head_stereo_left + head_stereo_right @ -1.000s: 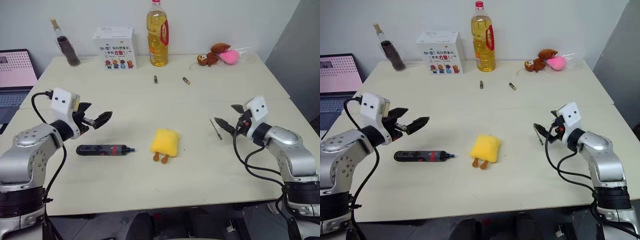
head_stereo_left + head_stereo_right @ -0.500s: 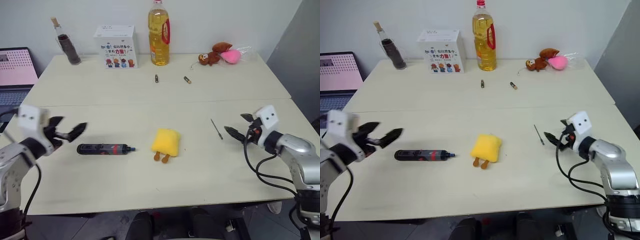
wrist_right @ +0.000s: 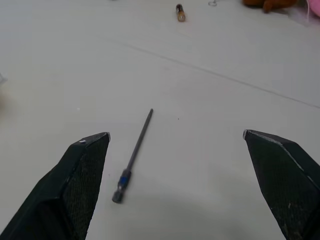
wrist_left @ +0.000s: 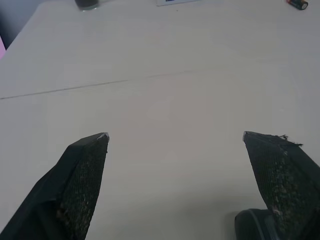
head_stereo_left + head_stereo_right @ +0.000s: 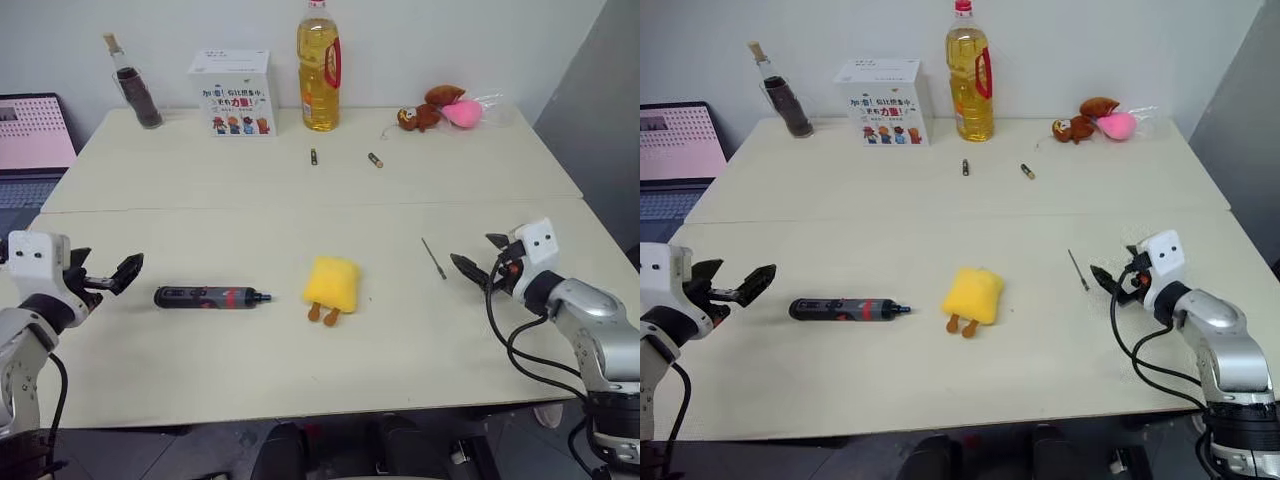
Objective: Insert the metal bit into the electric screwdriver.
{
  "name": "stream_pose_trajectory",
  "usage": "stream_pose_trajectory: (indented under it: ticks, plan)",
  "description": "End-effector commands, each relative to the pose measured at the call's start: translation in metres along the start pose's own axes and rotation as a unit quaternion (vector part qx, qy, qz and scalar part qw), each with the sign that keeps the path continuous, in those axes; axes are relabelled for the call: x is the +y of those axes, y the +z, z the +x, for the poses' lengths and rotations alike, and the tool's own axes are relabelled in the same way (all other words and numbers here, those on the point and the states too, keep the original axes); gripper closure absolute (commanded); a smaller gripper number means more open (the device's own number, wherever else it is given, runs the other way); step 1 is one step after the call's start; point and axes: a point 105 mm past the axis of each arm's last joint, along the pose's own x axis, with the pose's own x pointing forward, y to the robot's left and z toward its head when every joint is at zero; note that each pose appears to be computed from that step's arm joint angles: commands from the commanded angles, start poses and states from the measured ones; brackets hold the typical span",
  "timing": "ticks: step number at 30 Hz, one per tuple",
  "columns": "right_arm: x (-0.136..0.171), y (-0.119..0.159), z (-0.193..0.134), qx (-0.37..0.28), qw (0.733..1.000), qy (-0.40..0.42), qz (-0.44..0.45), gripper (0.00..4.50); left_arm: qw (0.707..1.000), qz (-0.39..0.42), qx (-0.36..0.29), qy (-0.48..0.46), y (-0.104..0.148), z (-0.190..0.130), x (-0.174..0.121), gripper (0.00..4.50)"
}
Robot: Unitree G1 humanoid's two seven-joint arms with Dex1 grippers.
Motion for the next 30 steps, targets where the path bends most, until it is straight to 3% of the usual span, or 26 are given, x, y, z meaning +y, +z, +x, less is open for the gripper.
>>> stream_pose_trajectory:
  ticks: [1,15,21,23,26,30]
  plan:
    - [-0.008,0.008,-0.002,-0.01,0.999,-0.029,-0.011,0.0,0.999,0.017,-0.026,-0.011,0.016,0.001,-0.008,0.01]
    - [-0.005,0.01,0.0,-0.019,0.999,-0.029,-0.041,0.0,0.998,0.037,-0.036,-0.026,0.029,0.01,-0.009,0.01]
    - [0.019,0.02,0.002,-0.023,0.995,0.074,-0.068,0.0,0.991,0.067,-0.023,-0.116,0.045,0.014,-0.033,0.01]
    - [0.036,0.023,0.004,-0.017,0.986,0.142,-0.086,0.0,0.978,0.085,-0.008,-0.192,0.05,0.011,-0.056,0.01]
    - [0.062,0.031,0.009,-0.008,0.959,0.244,-0.146,0.0,0.935,0.126,0.02,-0.331,0.059,-0.004,-0.091,0.01]
    - [0.09,0.03,0.013,-0.008,0.92,0.339,-0.199,0.0,0.888,0.185,0.06,-0.417,0.061,-0.013,-0.108,0.01]
